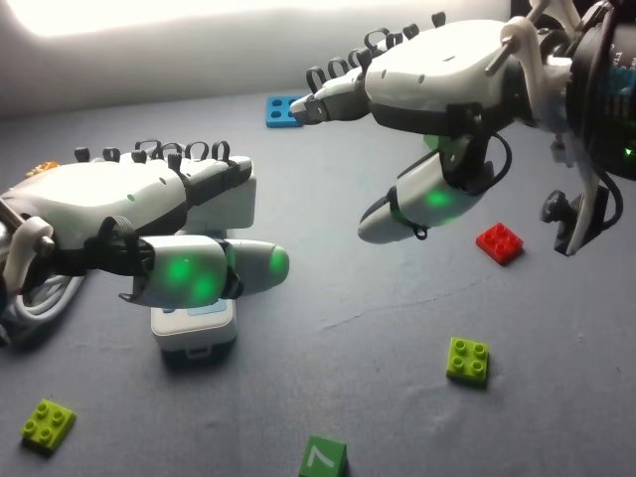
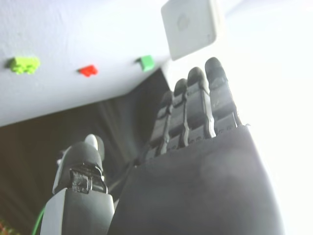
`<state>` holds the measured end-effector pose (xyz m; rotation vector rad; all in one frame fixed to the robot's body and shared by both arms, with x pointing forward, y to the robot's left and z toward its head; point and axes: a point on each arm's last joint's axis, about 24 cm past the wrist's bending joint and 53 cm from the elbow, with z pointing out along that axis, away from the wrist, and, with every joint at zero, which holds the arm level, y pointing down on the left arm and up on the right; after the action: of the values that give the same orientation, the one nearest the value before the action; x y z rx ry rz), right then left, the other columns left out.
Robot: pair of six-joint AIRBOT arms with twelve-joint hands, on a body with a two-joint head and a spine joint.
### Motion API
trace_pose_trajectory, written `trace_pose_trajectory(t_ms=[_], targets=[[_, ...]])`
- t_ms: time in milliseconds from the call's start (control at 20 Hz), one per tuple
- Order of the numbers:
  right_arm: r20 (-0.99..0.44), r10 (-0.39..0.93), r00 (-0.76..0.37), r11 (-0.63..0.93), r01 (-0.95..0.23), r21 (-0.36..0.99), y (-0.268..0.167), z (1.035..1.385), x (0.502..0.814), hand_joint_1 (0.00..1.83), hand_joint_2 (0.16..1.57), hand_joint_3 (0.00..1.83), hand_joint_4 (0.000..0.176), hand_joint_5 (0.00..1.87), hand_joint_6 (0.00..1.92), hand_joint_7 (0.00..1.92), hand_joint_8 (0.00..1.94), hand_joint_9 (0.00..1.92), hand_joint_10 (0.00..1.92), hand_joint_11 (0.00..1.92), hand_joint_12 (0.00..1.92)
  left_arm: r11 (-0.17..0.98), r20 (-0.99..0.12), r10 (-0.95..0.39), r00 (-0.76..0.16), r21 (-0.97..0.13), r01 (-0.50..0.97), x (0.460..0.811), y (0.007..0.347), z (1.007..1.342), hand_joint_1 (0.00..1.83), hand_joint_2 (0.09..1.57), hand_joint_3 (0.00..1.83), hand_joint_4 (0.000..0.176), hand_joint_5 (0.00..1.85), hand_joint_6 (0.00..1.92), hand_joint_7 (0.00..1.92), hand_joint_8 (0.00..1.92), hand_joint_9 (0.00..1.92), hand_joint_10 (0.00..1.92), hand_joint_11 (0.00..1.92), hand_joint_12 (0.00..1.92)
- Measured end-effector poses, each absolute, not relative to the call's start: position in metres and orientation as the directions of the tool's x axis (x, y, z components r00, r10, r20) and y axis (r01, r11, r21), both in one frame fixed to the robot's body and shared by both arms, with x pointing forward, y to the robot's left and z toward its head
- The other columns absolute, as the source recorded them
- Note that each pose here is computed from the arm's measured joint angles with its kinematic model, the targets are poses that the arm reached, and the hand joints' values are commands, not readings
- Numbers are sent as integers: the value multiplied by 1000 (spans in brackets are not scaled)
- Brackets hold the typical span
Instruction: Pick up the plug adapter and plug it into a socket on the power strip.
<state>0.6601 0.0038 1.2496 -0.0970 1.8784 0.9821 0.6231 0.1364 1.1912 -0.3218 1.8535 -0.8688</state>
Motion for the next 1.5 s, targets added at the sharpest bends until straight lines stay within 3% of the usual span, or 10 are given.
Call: trace_pose_trajectory(t_ms=[600,900,950,1000,1050,1100,1250,1300,1350,1500], targets=[[-791,318,-523,677,-459,575,0,1245,653,910,970,0,0,113,0,114,0,122,0,0,362,700,-686,-597,-416,-699,146,618,132,1191,0,1197,1,0,1,0,63,0,67,0,0,156],[-799,306,-518,684,-464,563,-2,1244,649,916,930,0,0,268,16,308,24,287,31,0,691,694,-685,-606,-405,-704,152,616,126,1194,0,1220,0,0,263,17,378,23,327,40,0,624],[-799,305,-518,683,-466,562,-1,1244,649,873,913,0,0,455,74,534,144,534,182,82,1048,694,-686,-606,-403,-703,153,617,126,1195,0,1136,0,53,95,1138,230,1054,144,1188,0,1662],[-799,304,-518,683,-466,562,-1,1244,649,758,966,3,0,382,741,372,968,390,1068,166,1491,692,-684,-608,-404,-705,153,617,126,1196,73,1215,0,0,88,1764,70,1748,124,1774,116,1869],[-802,301,-516,685,-468,558,-1,1244,648,758,966,3,0,382,741,372,968,390,1068,166,1491,698,-692,-600,-400,-698,162,617,125,1197,73,1215,0,0,88,1764,70,1748,124,1774,116,1869],[-802,301,-517,685,-468,559,-1,1244,648,696,994,1,0,275,1161,239,1469,286,1450,171,1649,695,-692,-603,-396,-700,164,618,124,1199,91,1232,0,0,88,1890,30,1886,121,1892,146,1911],[-803,299,-516,687,-468,556,-2,1244,647,616,1038,4,0,237,1485,188,1847,261,1827,207,1867,699,-697,-597,-397,-695,170,617,122,1199,60,1247,2,0,107,1915,42,1914,146,1915,220,1919],[-805,296,-513,689,-469,553,-3,1244,647,556,1064,4,0,319,1903,194,1937,352,1917,504,1919,699,-697,-598,-396,-695,168,618,123,1199,8,1308,8,0,682,1921,789,1921,771,1921,854,1921],[-808,294,-511,691,-470,549,-3,1244,647,511,1091,5,0,394,1920,286,1941,409,1921,588,1921,703,-703,-595,-391,-690,173,618,124,1200,0,1320,3,0,999,1921,1101,1921,1123,1921,1236,1921],[-821,277,-500,695,-485,530,-4,1244,644,314,1193,8,0,579,1921,617,1941,678,1921,829,1921,700,-698,-591,-404,-693,171,617,122,1197,77,1377,0,14,1460,1921,1479,1921,1497,1921,1597,1921]])
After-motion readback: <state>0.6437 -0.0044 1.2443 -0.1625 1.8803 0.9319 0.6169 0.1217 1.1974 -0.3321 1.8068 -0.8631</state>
